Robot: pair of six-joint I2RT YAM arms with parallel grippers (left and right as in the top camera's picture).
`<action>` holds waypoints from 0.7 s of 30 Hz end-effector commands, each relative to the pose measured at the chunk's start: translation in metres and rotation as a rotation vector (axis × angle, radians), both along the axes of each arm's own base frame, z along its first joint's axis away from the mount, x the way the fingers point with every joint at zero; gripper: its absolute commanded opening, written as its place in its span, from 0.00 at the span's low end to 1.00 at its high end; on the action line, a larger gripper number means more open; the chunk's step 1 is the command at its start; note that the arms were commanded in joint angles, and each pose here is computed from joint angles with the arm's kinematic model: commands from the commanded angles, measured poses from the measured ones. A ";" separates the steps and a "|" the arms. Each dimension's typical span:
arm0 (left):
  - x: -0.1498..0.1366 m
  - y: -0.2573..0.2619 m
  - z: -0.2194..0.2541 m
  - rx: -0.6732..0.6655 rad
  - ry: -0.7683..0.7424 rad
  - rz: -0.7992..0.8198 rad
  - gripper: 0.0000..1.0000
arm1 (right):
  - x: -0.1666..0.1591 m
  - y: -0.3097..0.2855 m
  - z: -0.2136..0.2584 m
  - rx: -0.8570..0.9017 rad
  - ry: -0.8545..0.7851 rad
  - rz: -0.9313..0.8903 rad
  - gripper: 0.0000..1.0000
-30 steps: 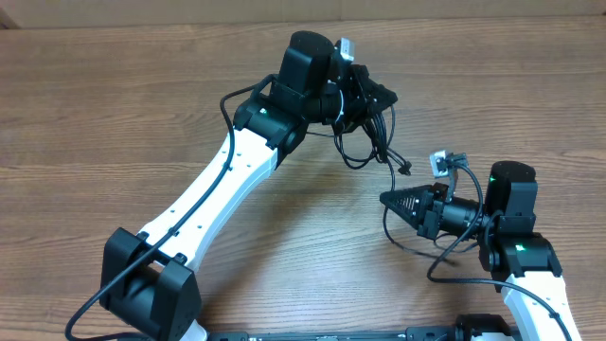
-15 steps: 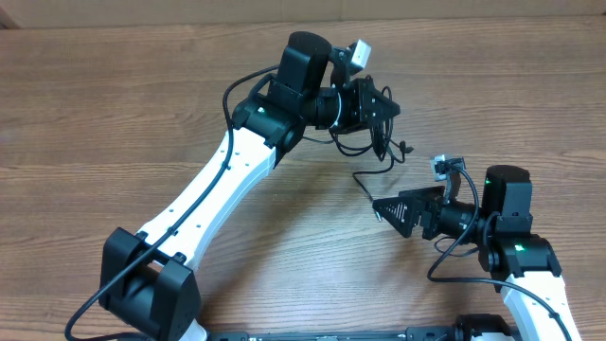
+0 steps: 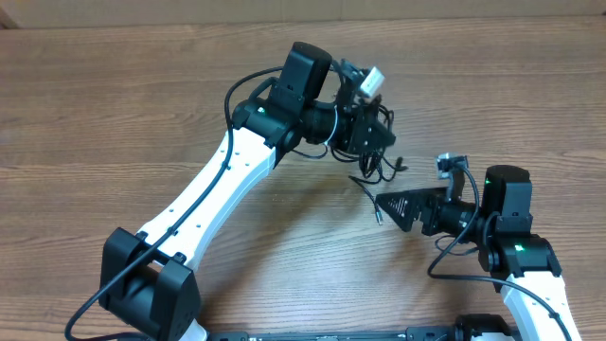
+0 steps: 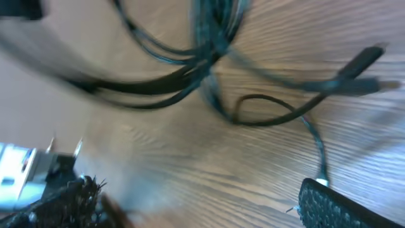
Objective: Untangle cables
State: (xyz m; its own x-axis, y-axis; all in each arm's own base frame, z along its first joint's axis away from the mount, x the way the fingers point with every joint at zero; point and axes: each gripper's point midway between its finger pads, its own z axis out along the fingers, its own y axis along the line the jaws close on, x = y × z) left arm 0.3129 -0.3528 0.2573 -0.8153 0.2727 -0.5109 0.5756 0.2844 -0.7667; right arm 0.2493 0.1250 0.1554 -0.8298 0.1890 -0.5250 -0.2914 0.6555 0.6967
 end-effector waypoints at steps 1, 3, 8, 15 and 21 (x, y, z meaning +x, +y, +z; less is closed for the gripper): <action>-0.029 0.001 0.039 -0.163 -0.183 -0.219 0.04 | 0.012 -0.013 -0.004 -0.034 0.049 -0.121 1.00; -0.037 0.002 0.041 -0.189 -0.197 -0.263 0.04 | 0.012 -0.014 -0.004 -0.035 0.051 -0.126 1.00; -0.048 0.008 0.028 -0.162 -0.217 -0.306 0.04 | 0.014 -0.017 -0.006 -0.041 0.065 -0.156 1.00; -0.062 0.017 0.016 -0.128 -0.212 -0.350 0.04 | 0.017 -0.021 -0.009 -0.048 0.084 -0.196 1.00; -0.067 0.021 0.012 -0.121 -0.215 -0.370 0.04 | 0.017 -0.021 -0.008 -0.041 0.091 -0.202 1.00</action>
State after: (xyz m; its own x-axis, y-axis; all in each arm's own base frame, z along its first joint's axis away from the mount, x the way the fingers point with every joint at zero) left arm 0.2495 -0.3339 0.2465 -0.6254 0.4826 -0.6132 0.7104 0.0270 -0.7033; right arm 0.2619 0.1050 0.1422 -0.8294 0.3204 -0.4577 -0.1002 0.7207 0.6860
